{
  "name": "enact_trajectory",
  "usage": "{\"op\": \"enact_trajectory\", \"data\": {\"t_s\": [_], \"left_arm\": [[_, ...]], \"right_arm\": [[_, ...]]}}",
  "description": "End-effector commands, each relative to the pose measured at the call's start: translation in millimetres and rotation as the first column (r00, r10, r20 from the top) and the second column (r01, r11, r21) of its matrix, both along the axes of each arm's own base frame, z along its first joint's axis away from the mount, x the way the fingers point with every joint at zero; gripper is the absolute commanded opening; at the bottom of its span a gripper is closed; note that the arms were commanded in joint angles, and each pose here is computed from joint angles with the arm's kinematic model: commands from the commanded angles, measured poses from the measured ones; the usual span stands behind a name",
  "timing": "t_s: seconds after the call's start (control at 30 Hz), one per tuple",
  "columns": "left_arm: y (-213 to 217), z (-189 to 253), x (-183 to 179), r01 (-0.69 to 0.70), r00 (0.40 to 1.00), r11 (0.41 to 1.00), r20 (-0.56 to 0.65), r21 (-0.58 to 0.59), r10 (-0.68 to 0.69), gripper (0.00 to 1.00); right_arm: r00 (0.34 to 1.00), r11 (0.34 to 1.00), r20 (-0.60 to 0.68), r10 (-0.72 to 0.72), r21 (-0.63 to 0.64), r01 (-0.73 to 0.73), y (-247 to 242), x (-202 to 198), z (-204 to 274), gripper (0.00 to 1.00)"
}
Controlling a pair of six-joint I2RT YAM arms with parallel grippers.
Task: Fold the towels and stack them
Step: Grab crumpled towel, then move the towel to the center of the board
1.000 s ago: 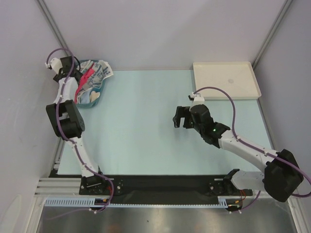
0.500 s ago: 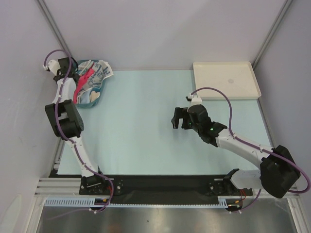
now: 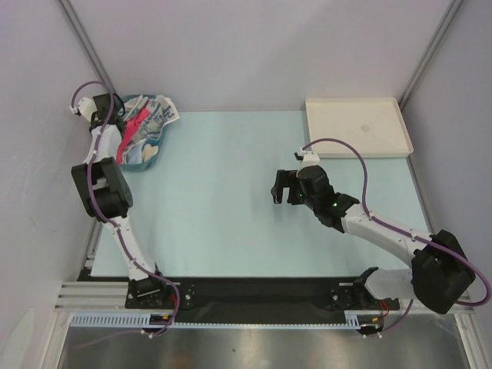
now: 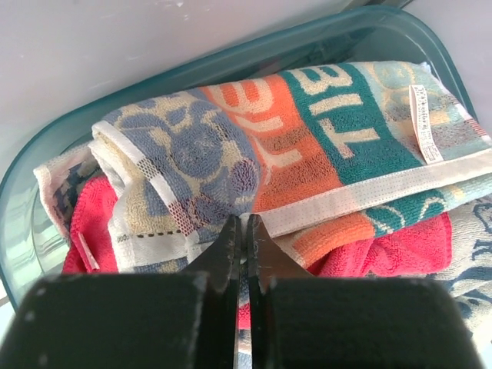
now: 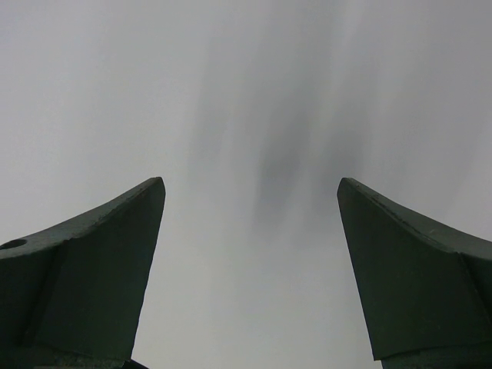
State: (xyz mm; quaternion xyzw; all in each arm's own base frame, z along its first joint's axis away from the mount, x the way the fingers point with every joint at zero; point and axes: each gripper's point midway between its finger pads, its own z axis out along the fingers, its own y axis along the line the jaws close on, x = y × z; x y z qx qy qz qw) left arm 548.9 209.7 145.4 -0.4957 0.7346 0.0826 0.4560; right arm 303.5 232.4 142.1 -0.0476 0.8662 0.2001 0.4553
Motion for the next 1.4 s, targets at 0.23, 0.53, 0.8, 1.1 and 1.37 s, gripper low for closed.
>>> {"op": "enact_trajectory", "data": {"t_s": [0.23, 0.53, 0.8, 1.1, 1.37], "left_arm": [[-38, 131, 16, 0.129, 0.967, 0.973, 0.192, 0.192, -0.166, 0.0], [-127, 243, -11, 0.258, 0.876, 0.908, 0.317, 0.329, -0.364, 0.0], [-263, 255, -69, 0.494, 0.733, 0.797, 0.326, 0.346, -0.596, 0.0], [-398, 190, -161, 0.748, 0.531, 0.597, 0.277, 0.289, -0.801, 0.0], [-455, 89, -246, 0.844, 0.486, 0.529, 0.291, 0.087, -0.824, 0.0]], "right_arm": [[0.999, 1.0, 0.044, -0.004, 0.03, 0.003, 6, 7, 15, 1.0], [0.995, 0.999, 0.096, -0.024, 0.044, 0.02, 2, 10, 37, 1.0], [0.988, 0.996, 0.133, -0.073, 0.064, 0.065, -7, 11, 59, 1.0], [0.98, 0.989, 0.153, -0.127, 0.098, 0.113, -25, 0, 79, 1.0], [0.989, 0.989, 0.07, -0.132, 0.083, 0.126, -29, -16, 52, 0.99]]}}
